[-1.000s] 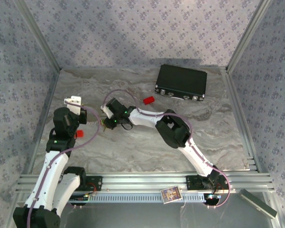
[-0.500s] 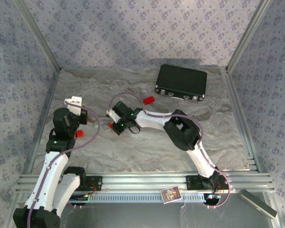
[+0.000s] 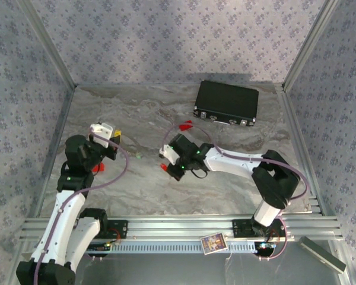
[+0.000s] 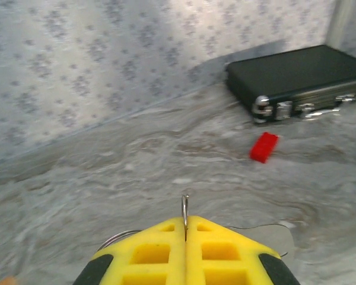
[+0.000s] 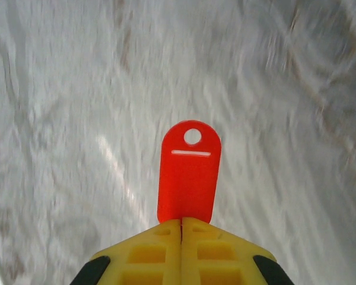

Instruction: Put the keys on the keyring

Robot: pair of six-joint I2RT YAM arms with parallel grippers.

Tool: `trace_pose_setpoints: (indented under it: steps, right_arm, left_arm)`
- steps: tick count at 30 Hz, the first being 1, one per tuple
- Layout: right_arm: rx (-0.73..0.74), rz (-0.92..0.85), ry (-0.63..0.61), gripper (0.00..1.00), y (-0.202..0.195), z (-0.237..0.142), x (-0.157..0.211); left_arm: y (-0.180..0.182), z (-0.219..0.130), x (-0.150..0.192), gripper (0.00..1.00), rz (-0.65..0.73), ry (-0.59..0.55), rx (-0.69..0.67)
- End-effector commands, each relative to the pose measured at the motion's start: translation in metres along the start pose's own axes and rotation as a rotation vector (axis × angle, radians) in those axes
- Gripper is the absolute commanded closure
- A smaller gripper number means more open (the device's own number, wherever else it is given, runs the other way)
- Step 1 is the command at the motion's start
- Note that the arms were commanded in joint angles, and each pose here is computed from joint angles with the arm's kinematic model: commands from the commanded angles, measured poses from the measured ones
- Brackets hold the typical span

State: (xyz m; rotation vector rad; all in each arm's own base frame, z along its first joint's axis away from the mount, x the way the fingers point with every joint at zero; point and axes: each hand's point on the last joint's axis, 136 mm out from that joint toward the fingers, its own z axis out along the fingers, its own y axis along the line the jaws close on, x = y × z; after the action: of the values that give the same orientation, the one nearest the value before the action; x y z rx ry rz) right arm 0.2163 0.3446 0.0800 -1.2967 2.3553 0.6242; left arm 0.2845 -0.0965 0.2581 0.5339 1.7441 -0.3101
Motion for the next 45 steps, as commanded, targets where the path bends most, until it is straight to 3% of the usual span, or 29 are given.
trace_pose_setpoints:
  steps: [1, 8, 13, 20, 28, 38, 45]
  right_arm:
    - [-0.101, -0.021, 0.109, 1.0, 0.015, -0.021, 0.037]
    - [-0.172, -0.005, 0.229, 1.0, 0.028, -0.035, 0.073]
    - [-0.109, 0.023, 0.237, 1.0, 0.011, -0.019, 0.064]
    - [-0.01, 0.093, 0.197, 1.0, -0.02, 0.005, 0.04]
    - [0.048, 0.146, 0.204, 0.94, -0.042, 0.019, 0.039]
    - [0.061, 0.163, 0.202, 0.81, -0.046, 0.022, 0.04]
    - [0.058, 0.163, 0.215, 0.79, -0.044, 0.018, 0.045]
  left_arm:
    - [-0.037, -0.007, -0.041, 1.0, 0.06, -0.102, 0.21]
    - [-0.085, -0.001, -0.042, 1.0, 0.165, -0.075, 0.388]
    - [-0.099, 0.001, -0.046, 1.0, 0.185, -0.082, 0.438]
    - [-0.092, 0.009, -0.043, 1.0, 0.132, -0.063, 0.395]
    - [-0.087, 0.014, -0.037, 1.0, 0.119, -0.049, 0.364]
    - [-0.086, 0.017, -0.032, 1.0, 0.121, -0.038, 0.361]
    - [-0.085, 0.017, -0.032, 1.0, 0.126, -0.036, 0.354]
